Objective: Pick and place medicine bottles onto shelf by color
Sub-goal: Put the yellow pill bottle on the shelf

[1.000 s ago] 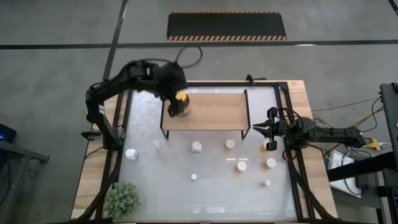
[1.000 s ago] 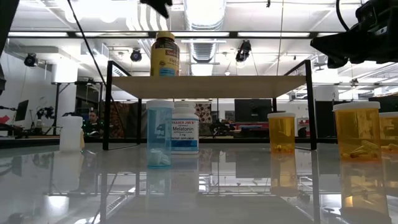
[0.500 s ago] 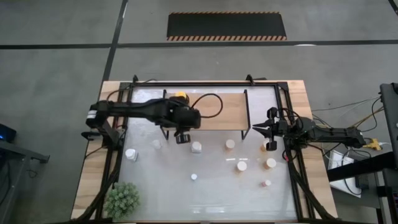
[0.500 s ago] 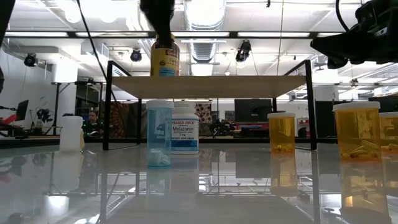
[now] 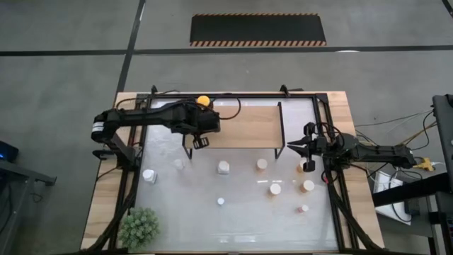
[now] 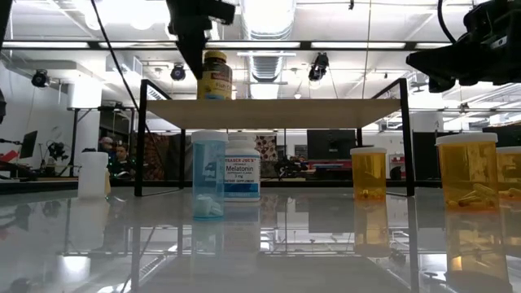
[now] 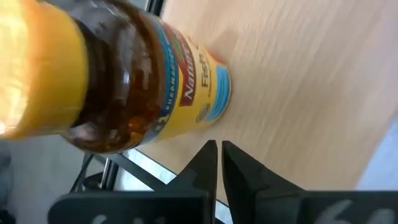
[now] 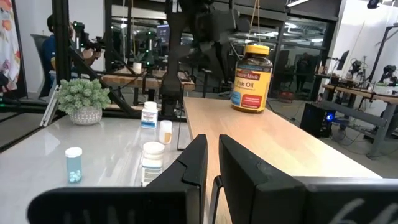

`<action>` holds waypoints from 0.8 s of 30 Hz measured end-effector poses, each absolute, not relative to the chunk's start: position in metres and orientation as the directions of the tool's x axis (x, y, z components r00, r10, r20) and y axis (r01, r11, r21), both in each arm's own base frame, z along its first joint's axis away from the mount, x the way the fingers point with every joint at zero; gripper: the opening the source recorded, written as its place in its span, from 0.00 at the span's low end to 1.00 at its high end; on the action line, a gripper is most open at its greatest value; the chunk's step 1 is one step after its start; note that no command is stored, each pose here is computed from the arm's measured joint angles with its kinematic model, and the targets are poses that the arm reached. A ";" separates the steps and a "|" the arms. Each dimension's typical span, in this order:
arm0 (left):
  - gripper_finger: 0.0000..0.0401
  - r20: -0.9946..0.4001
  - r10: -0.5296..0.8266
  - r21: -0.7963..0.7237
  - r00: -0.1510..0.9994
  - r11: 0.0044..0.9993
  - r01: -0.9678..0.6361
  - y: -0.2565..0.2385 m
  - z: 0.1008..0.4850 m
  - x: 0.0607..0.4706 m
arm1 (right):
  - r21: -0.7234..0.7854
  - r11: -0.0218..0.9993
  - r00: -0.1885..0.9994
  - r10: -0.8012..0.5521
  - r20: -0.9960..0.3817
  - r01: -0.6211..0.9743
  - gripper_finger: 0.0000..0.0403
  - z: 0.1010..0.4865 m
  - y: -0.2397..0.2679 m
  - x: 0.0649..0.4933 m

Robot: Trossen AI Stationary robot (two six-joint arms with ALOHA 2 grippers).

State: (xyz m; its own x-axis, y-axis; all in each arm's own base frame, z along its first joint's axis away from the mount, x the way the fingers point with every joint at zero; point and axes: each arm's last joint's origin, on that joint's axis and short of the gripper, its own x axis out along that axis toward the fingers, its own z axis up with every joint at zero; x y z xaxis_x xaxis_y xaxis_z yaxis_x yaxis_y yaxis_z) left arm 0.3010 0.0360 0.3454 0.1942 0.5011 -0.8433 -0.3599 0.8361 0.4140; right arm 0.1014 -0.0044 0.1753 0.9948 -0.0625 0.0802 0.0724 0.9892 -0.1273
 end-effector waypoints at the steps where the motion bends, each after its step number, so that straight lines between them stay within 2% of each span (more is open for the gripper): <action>1: 0.01 -0.840 0.500 0.407 0.210 0.838 -0.364 0.034 0.349 0.299 | -0.127 0.989 0.995 -0.063 0.075 0.072 0.08 0.175 -0.004 0.101; 3: 0.01 -0.828 0.496 0.388 0.261 0.844 -0.371 0.029 0.356 0.296 | -0.128 0.989 0.996 -0.062 0.067 0.071 0.08 0.174 -0.004 0.101; 5: 0.01 -0.794 0.489 0.361 0.360 0.857 -0.368 0.023 0.368 0.296 | -0.125 0.990 0.996 -0.063 0.065 0.071 0.08 0.174 -0.004 0.102; 9: 0.01 -0.629 0.490 0.340 0.604 0.871 -0.353 0.015 0.400 0.294 | -0.121 0.990 0.996 -0.063 0.066 0.070 0.08 0.174 -0.004 0.102; 11: 0.01 -0.538 0.526 0.368 0.658 0.849 -0.378 0.017 0.411 0.291 | -0.121 0.990 0.996 -0.063 0.067 0.071 0.08 0.174 -0.004 0.101; 16: 0.01 -0.415 0.649 0.423 0.637 0.758 -0.497 0.039 0.409 0.284 | -0.102 0.992 0.996 -0.063 0.066 0.069 0.08 0.174 -0.004 0.101; 20: 0.01 -0.401 0.699 0.401 0.592 0.715 -0.573 0.060 0.391 0.281 | -0.101 0.993 0.996 -0.063 0.066 0.069 0.08 0.174 -0.004 0.101; 24: 0.01 -0.426 0.717 0.416 0.552 0.697 -0.584 0.069 0.376 0.277 | -0.093 0.993 0.996 -0.063 0.066 0.069 0.08 0.174 -0.004 0.101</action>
State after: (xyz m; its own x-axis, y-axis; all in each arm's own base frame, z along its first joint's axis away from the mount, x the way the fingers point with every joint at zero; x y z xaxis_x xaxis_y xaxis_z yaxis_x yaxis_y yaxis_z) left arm 0.2773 0.0689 0.3764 0.5521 0.7165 -0.4264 -0.5838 0.6973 0.4159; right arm 0.1015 -0.0044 0.1740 0.9958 -0.0632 0.0665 0.0693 0.9932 -0.0932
